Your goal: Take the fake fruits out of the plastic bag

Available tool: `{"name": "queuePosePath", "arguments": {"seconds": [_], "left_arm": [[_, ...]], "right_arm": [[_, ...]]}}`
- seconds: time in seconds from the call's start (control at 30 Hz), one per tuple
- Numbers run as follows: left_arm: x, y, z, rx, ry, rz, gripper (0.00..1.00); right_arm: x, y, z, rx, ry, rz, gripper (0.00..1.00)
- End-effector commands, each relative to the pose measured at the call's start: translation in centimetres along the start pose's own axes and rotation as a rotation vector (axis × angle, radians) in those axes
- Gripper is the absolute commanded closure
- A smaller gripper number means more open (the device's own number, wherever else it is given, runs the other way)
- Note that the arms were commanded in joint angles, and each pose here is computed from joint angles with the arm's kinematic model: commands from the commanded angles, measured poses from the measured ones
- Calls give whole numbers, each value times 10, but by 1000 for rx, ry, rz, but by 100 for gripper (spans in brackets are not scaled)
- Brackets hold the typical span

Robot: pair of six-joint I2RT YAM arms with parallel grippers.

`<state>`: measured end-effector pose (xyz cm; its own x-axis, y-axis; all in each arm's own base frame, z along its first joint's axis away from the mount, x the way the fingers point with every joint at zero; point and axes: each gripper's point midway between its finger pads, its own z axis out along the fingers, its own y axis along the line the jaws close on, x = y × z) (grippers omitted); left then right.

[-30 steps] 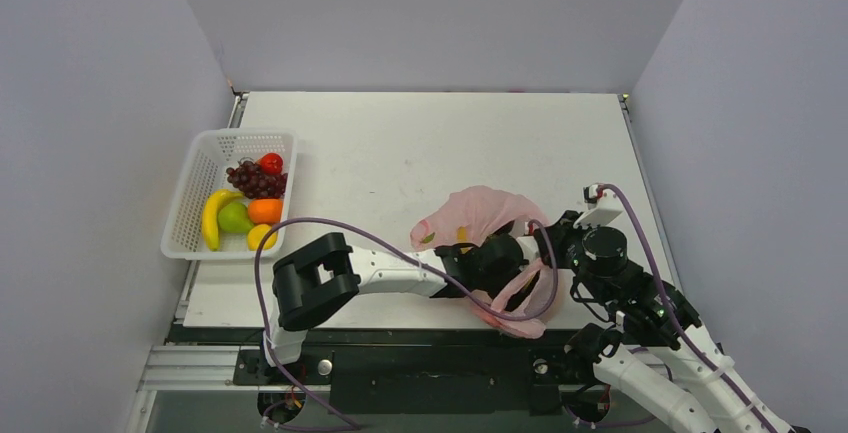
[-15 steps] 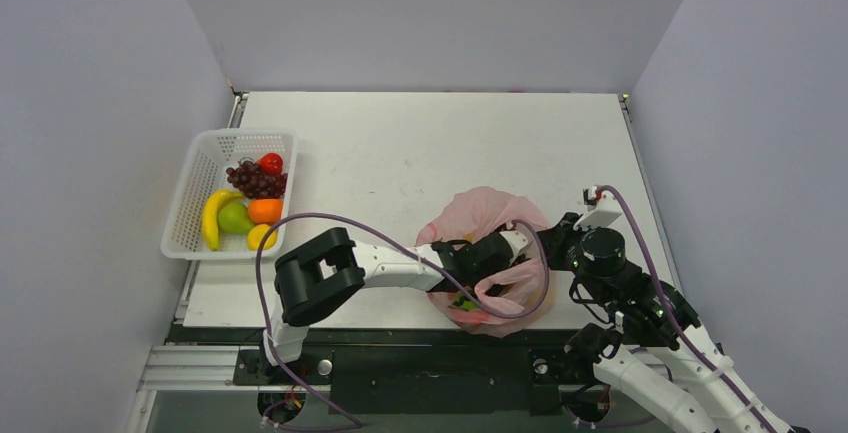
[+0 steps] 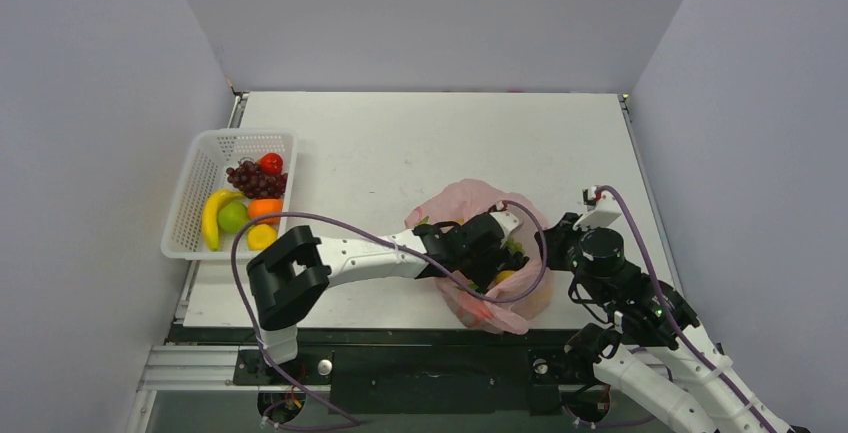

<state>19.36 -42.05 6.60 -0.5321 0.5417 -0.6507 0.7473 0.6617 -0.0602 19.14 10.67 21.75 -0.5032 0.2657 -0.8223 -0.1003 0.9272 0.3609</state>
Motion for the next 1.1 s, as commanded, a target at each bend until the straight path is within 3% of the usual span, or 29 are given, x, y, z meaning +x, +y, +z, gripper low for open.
{"name": "queuePosePath", "arguments": {"seconds": [0.0, 0.27, 0.37, 0.47, 0.87, 1.07], "left_arm": [[-27, -11, -43, 79, -55, -48, 38], [-10, -31, -53, 180, -18, -117, 41], [-3, -38, -52, 181, -15, -104, 26], [4, -43, -50, 170, -6, -90, 23], [59, -23, -20, -55, 150, 12, 14], [72, -11, -11, -130, 185, 34, 16]], "right_arm": [[-4, 8, 3, -31, -17, 14, 100], [-3, 10, 4, -42, -14, 16, 100], [-3, 11, 4, -45, -15, 19, 100], [-2, 10, 4, -46, -15, 22, 100], [0, 10, 6, -45, -9, 23, 100], [2, 11, 7, -45, -3, 21, 100]]}}
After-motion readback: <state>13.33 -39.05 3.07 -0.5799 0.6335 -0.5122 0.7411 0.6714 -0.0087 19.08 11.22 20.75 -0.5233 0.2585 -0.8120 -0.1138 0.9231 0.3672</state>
